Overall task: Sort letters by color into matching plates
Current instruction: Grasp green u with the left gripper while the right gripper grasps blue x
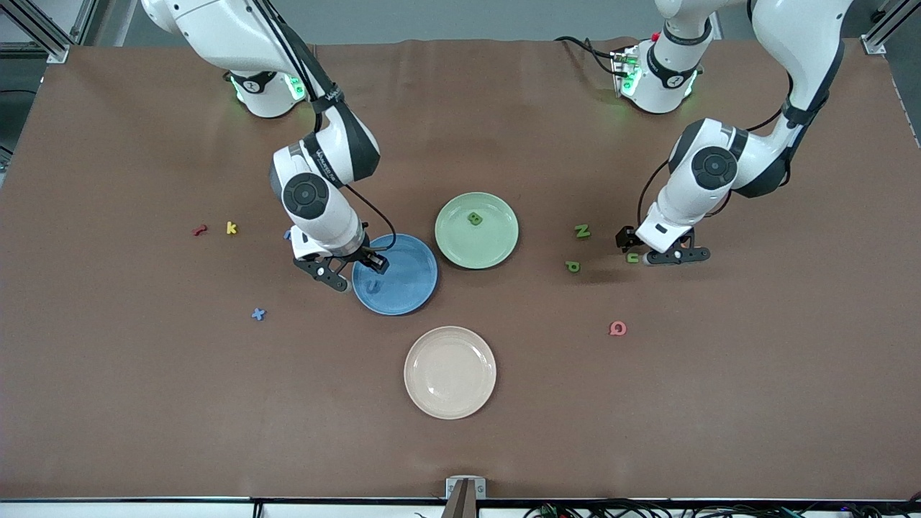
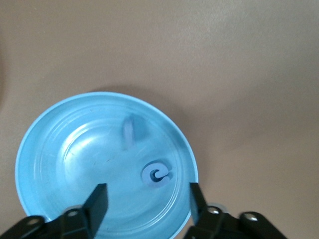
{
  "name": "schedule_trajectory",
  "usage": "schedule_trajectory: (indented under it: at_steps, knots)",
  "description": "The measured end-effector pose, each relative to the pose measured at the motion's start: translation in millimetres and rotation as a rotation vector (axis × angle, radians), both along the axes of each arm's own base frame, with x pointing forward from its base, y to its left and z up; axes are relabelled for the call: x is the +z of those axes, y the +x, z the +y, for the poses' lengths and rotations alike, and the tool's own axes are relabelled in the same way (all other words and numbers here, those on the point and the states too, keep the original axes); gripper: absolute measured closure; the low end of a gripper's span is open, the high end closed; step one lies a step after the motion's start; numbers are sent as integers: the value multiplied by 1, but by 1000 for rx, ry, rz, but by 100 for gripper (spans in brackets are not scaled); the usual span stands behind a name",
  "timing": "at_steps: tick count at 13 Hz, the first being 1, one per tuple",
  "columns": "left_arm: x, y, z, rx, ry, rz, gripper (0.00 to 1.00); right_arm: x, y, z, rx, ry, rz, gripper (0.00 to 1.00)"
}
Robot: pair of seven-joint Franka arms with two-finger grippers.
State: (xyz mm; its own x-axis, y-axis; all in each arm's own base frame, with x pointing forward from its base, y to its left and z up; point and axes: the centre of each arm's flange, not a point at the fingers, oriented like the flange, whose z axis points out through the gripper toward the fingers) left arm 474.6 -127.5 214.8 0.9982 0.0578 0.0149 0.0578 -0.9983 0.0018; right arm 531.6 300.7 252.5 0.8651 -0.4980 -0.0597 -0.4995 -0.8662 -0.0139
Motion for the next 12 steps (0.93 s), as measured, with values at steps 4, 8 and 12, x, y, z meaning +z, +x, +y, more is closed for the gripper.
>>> schedule_trajectory:
  at_steps: [4,8,12]
  knots:
    - [-24,-3,-6,-4,-50,5,7,-2,33,-75,145,-1,21,7]
    - [-37,-2,10,-49,-32,4,11,1,72,-198,274,17,2,37]
    - [-39,3,10,-51,-39,-1,22,-9,99,-260,355,19,-16,37]
